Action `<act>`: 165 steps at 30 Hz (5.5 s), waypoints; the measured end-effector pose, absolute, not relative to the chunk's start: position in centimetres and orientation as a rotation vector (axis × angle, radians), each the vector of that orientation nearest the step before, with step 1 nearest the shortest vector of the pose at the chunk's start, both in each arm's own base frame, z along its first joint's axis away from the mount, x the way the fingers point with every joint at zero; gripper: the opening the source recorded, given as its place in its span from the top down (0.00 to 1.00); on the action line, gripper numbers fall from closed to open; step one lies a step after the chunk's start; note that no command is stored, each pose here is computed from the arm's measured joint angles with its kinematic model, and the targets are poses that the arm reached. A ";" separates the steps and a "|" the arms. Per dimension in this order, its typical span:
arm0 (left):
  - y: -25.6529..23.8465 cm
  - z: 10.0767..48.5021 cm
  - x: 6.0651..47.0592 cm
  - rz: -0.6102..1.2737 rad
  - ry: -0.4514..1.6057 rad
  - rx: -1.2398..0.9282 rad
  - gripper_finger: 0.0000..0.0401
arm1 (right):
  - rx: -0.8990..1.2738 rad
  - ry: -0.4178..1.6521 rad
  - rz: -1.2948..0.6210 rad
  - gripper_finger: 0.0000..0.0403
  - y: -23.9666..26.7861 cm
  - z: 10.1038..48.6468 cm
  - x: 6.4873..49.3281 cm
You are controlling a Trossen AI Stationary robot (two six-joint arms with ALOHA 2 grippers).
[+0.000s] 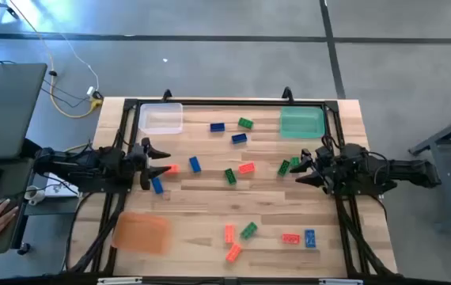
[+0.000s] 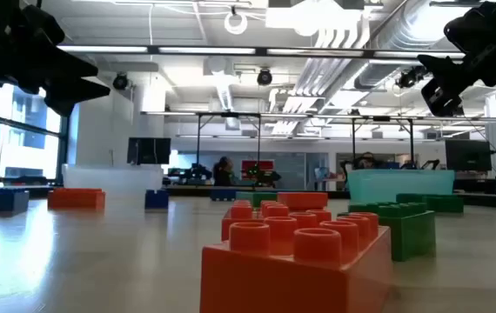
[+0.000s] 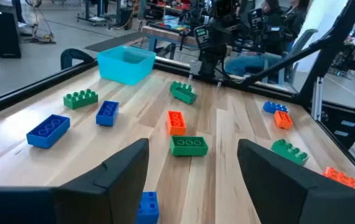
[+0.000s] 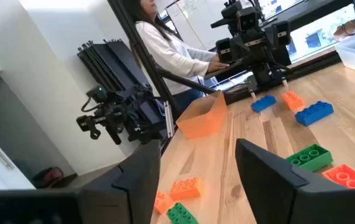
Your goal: Sort & place blocks by color
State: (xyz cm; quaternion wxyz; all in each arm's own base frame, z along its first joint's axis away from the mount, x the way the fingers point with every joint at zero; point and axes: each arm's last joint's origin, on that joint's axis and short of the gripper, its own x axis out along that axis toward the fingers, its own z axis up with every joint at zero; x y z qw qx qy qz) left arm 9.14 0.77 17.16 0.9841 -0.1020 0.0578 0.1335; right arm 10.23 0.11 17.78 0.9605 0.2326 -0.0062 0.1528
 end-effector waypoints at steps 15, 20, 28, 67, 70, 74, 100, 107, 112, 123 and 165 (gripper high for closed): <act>0.8 17.2 9.1 0.268 0.116 -0.205 0.41 | 0.471 -0.013 0.310 0.51 0.1 17.8 10.2; 0.8 17.2 9.1 0.268 0.117 -0.205 0.41 | 0.471 -0.012 0.310 0.51 0.1 17.8 10.2; 0.8 17.2 9.1 0.269 0.116 -0.205 0.41 | 0.471 -0.013 0.310 0.51 0.1 17.8 10.2; 0.8 17.2 9.1 0.268 0.116 -0.205 0.41 | 0.471 -0.013 0.310 0.51 0.1 17.8 10.2; 0.8 17.2 9.1 0.269 0.117 -0.205 0.41 | 0.471 -0.013 0.310 0.51 0.1 17.8 10.2; 0.8 17.2 9.1 0.268 0.116 -0.205 0.41 | 0.471 -0.013 0.310 0.51 0.1 17.8 10.2; 0.8 17.2 9.1 0.269 0.117 -0.205 0.41 | 0.474 -0.023 0.273 0.51 0.0 17.8 10.3; 0.8 17.2 9.1 0.269 0.116 -0.205 0.41 | 0.577 -0.035 0.192 0.51 -0.2 17.8 10.3; 0.8 17.2 9.1 0.269 0.116 -0.205 0.41 | 0.669 -0.057 0.118 0.51 -0.5 17.8 10.3; 0.8 17.2 9.1 0.268 0.116 -0.205 0.41 | 0.846 -0.315 0.088 0.51 -0.8 20.0 9.9; 0.8 17.1 9.1 0.269 0.116 -0.213 0.41 | 1.100 0.695 -0.827 0.51 -2.1 30.0 16.5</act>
